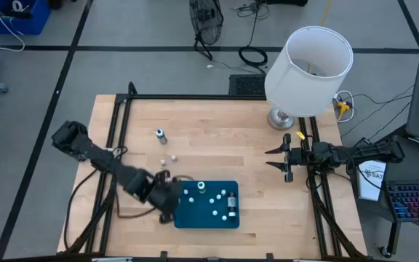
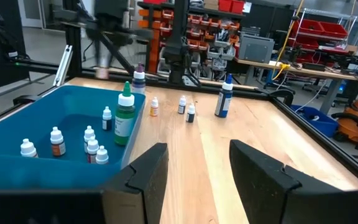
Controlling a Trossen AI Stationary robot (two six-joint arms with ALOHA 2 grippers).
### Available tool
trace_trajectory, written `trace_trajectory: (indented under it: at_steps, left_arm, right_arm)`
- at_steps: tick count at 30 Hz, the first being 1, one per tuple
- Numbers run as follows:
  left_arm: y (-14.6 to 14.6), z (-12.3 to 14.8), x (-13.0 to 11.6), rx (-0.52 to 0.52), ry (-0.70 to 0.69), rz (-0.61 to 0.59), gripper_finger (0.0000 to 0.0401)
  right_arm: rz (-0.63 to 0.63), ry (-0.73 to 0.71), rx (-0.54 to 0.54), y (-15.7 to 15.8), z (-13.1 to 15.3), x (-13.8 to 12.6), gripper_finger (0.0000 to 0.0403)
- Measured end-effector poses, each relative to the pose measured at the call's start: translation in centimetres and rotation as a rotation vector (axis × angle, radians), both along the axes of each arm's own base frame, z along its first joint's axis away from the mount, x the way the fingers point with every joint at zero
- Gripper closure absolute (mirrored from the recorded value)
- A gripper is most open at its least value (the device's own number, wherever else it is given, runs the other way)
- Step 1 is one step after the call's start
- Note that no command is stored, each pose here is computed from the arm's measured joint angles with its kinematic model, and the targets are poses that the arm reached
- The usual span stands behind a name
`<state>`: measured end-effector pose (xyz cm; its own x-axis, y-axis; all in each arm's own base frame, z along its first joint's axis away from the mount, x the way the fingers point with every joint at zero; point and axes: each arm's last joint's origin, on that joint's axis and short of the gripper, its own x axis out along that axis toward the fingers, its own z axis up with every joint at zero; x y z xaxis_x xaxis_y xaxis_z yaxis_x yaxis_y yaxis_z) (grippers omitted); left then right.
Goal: Pick & Place food coloring
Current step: Put the orange food coloring bottle into the blue container
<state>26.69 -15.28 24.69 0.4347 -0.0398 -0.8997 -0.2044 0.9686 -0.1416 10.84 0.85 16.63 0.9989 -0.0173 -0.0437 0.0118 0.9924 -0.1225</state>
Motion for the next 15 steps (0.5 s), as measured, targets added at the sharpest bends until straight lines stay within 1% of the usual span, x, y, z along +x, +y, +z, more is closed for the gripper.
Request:
trace_trajectory:
  at_steps: [2, 6, 10, 15]
  left_arm:
    - [-1.3, -0.5, 0.4, -0.022, -0.035, -0.026, 0.0335]
    - [-2.0, -2.5, 1.4, -0.019, -0.003, -0.041, 0.0335]
    - [-1.4, -4.4, 2.4, -0.007, 0.081, -0.025, 0.0335]
    - [-0.3, -5.7, 3.6, 0.006, 0.104, -0.021, 0.0335]
  right_arm:
    - [0.000, -0.003, 0.000, 0.0, 0.0, 0.0, 0.0242]
    - [-0.001, -0.001, 0.000, 0.0, 0.0, 0.0, 0.0241]
    - [0.000, -0.001, 0.000, 0.0, 0.0, 0.0, 0.0243]
    - [0.000, -0.002, 0.001, 0.0, 0.0, 0.0, 0.0241]
